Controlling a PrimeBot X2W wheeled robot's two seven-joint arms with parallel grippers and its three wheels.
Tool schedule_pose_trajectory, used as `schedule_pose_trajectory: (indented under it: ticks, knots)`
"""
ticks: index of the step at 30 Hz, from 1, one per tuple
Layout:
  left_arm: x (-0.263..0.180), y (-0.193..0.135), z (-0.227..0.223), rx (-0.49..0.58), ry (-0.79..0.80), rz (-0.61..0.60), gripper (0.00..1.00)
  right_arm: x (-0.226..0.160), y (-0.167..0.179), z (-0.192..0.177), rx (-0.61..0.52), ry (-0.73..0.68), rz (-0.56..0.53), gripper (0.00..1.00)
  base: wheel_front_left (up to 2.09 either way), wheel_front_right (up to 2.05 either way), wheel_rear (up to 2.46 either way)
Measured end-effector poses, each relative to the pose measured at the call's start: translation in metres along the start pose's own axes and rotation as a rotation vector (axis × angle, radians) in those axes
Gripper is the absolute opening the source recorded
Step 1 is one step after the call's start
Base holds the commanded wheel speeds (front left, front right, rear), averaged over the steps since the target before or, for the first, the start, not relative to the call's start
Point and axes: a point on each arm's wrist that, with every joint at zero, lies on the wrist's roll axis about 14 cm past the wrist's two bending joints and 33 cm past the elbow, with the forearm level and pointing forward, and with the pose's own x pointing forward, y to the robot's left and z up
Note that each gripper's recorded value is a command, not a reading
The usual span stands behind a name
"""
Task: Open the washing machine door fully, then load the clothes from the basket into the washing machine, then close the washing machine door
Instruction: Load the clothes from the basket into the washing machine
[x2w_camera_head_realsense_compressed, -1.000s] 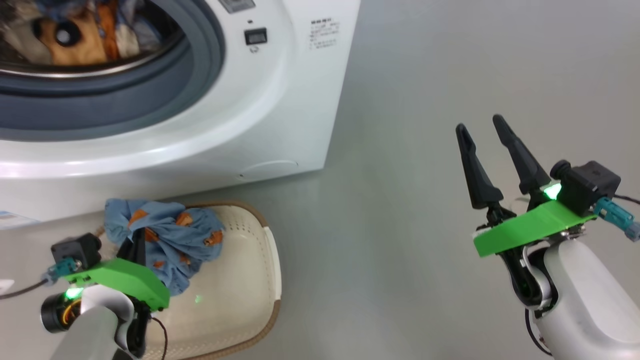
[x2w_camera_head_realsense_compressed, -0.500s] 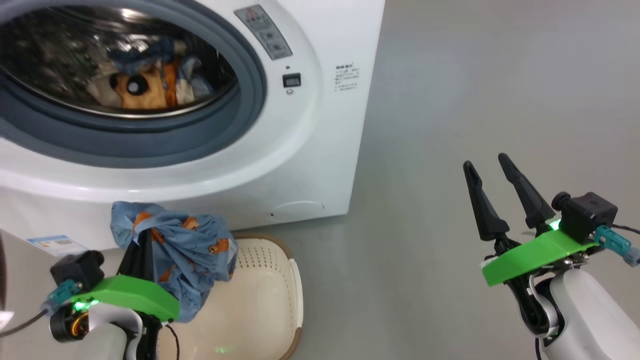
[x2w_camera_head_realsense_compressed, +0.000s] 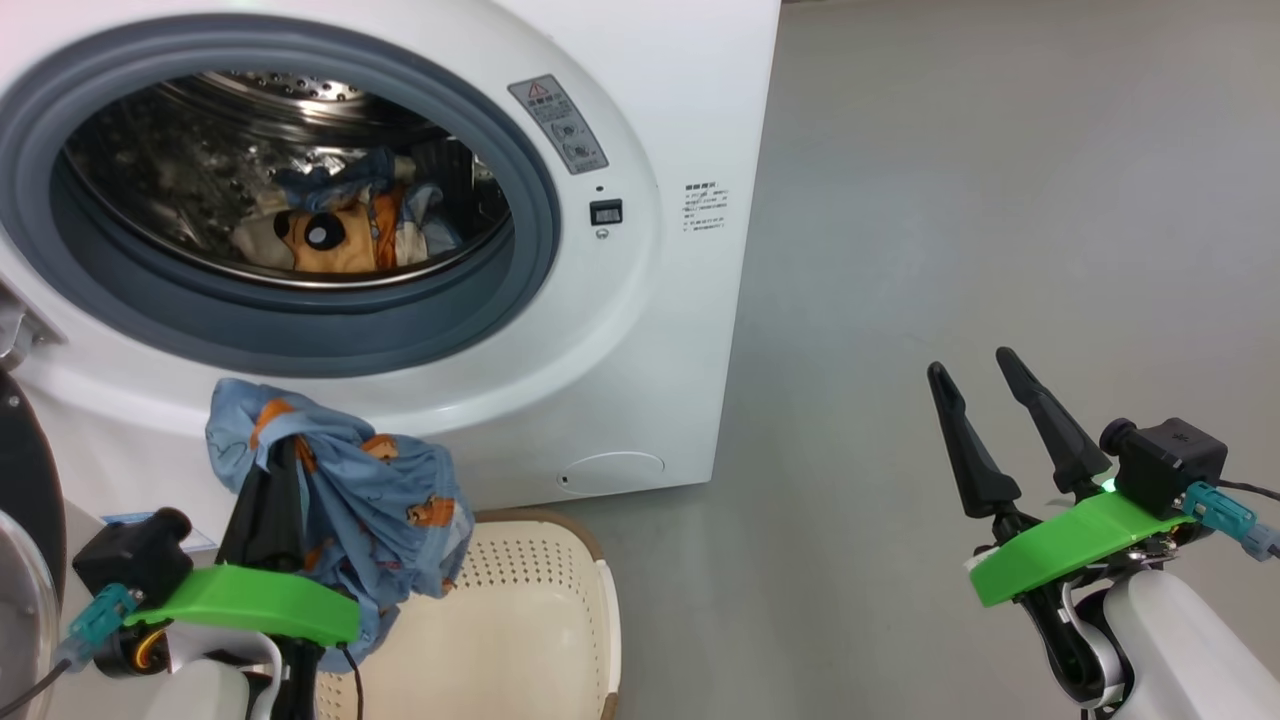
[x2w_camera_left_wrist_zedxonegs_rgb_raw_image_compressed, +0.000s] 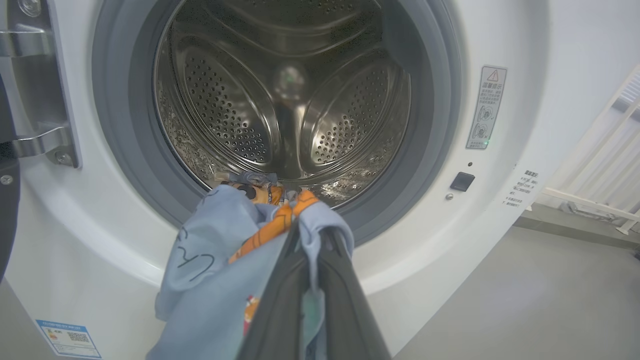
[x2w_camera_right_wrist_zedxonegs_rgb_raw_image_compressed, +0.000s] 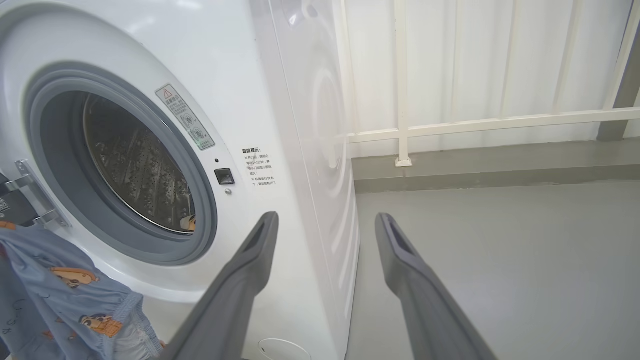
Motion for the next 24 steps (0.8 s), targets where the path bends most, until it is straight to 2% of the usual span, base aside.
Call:
schedule_pose_trajectory:
  ticks: [11,24]
  knots:
    - [0.002,-0.017,0.022,0.015,-0.064,-0.042,0.00,-0.009,-0.005,0.004,-0.017,-0.002,-0.008,1.00,0.00,0.00,0.00]
    - [0.011,-0.022,0.022,0.037,-0.053,-0.068,0.00,-0.014,-0.015,0.003,-0.012,0.004,-0.037,1.00,0.00,0.00,0.00]
